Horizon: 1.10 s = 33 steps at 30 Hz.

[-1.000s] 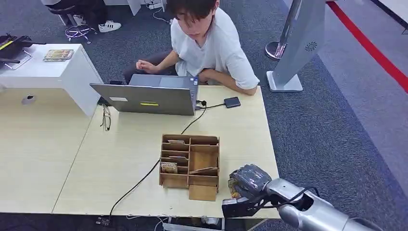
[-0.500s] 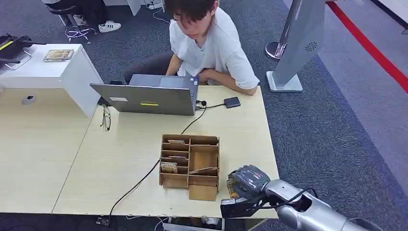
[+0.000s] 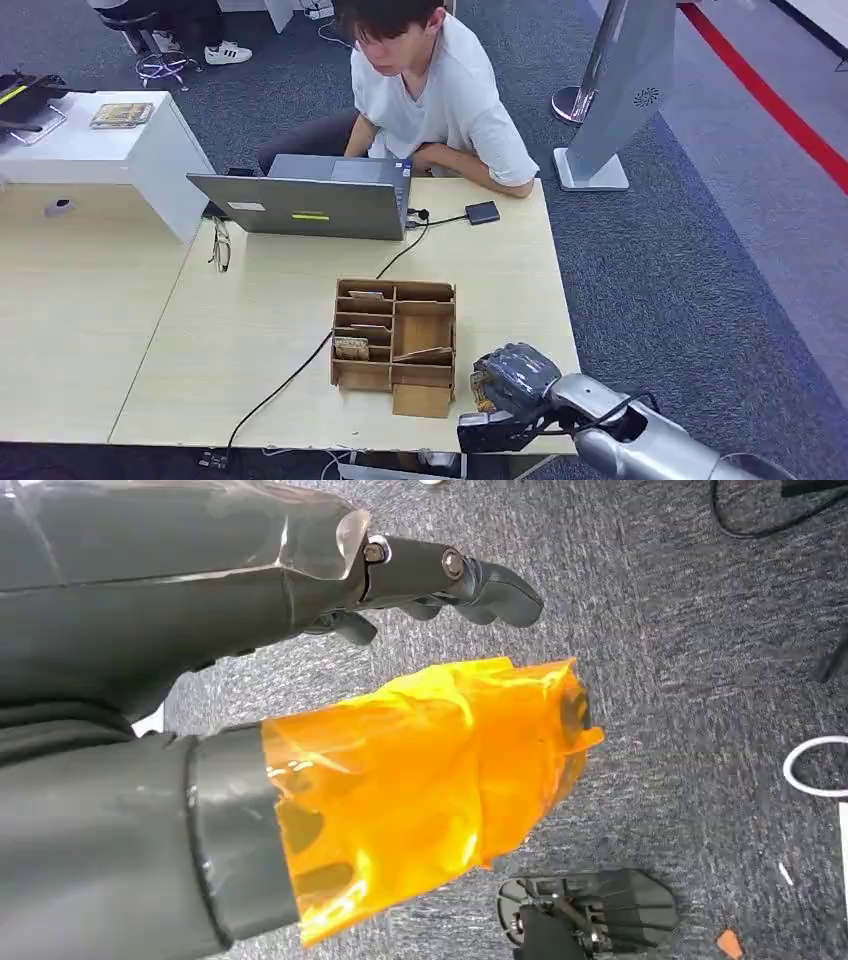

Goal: Pass the card to the sensor for recognition and then transmit it.

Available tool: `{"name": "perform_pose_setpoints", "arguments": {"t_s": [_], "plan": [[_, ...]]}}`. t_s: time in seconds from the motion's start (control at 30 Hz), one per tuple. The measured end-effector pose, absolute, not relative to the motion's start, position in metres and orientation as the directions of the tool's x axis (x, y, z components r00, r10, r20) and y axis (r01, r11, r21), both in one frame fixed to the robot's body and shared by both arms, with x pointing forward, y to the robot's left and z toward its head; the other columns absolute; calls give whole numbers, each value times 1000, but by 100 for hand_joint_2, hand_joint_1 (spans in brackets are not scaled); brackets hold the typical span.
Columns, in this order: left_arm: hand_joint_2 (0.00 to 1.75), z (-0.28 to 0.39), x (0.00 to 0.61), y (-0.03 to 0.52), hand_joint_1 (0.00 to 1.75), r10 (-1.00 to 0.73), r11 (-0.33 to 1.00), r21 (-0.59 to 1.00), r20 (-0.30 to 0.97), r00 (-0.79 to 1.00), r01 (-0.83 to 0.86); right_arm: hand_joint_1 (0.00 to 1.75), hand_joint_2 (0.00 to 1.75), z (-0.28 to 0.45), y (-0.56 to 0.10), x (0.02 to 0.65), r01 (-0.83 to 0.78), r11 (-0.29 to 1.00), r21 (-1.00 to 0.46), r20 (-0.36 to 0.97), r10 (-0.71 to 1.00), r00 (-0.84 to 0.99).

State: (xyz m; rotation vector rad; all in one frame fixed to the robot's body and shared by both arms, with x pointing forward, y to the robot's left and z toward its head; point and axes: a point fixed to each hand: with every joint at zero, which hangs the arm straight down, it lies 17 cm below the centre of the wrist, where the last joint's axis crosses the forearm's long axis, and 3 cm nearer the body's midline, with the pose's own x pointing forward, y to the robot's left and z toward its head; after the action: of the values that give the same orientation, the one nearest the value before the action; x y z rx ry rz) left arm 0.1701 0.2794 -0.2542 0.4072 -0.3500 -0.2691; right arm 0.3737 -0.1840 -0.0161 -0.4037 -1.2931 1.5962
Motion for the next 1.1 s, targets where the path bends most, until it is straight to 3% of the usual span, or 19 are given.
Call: {"name": "perform_pose_setpoints", "arguments": {"t_s": [0.6,1.1], "plan": [[0,-257,161,282,0,-283,897,415,279,918,151,175,175,64,-198,408,-305,288,-908,397,823,-406],[0,-259,155,284,0,-261,903,409,273,926,134,175,175,100,-194,413,-205,319,-925,379,811,-446]]}}
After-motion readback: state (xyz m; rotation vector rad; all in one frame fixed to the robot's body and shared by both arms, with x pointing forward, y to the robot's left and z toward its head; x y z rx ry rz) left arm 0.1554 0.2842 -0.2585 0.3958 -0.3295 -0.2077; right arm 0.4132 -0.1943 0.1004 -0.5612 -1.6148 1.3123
